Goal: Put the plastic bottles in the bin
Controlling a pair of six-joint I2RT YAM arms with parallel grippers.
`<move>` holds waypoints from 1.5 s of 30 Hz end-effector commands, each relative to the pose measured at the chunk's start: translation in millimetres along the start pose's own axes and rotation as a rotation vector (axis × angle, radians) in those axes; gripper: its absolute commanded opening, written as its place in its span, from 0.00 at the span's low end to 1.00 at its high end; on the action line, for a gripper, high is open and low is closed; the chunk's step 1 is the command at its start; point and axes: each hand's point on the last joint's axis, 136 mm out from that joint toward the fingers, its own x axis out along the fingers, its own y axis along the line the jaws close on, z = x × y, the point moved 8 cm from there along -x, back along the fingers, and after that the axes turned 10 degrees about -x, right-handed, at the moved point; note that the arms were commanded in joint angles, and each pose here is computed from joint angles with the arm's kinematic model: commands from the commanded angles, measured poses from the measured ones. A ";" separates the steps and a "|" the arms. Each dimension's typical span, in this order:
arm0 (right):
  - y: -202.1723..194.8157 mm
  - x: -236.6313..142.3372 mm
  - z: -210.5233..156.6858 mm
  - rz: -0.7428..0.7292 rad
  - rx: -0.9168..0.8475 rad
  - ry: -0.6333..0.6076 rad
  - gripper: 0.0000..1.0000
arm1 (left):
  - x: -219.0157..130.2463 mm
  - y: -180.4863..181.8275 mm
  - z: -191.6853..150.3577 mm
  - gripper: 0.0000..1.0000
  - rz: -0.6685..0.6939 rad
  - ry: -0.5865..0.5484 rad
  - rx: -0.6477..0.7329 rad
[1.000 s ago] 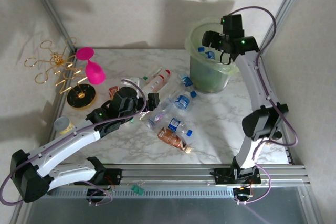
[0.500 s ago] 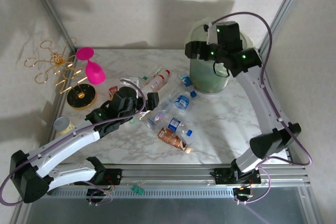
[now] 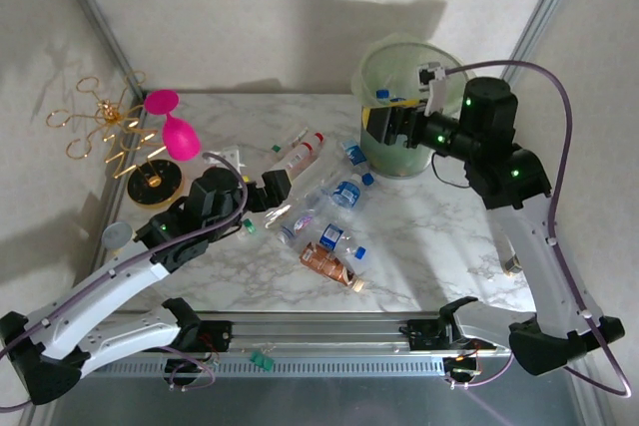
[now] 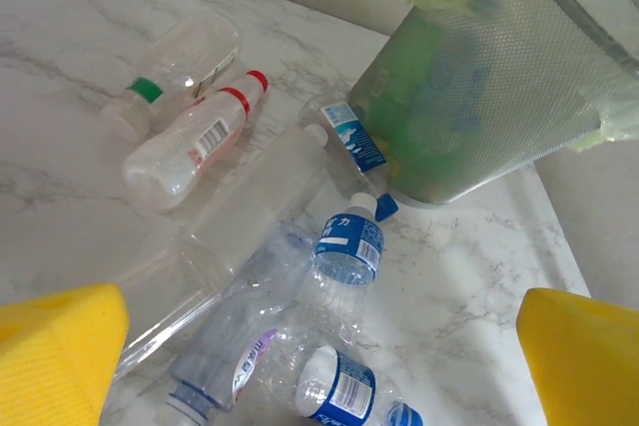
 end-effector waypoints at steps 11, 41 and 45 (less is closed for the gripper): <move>1.1 47.2 -137.2 -0.190 -0.085 0.363 0.84 | 1.9 23.6 -2.5 1.00 0.190 0.014 -0.128; 53.1 136.7 -358.9 -0.209 -0.346 1.033 0.77 | -12.6 34.8 11.6 1.00 0.246 -0.129 0.004; 51.0 138.6 -364.2 -0.210 -0.374 1.045 0.74 | -11.7 34.6 10.9 1.00 0.244 -0.124 0.007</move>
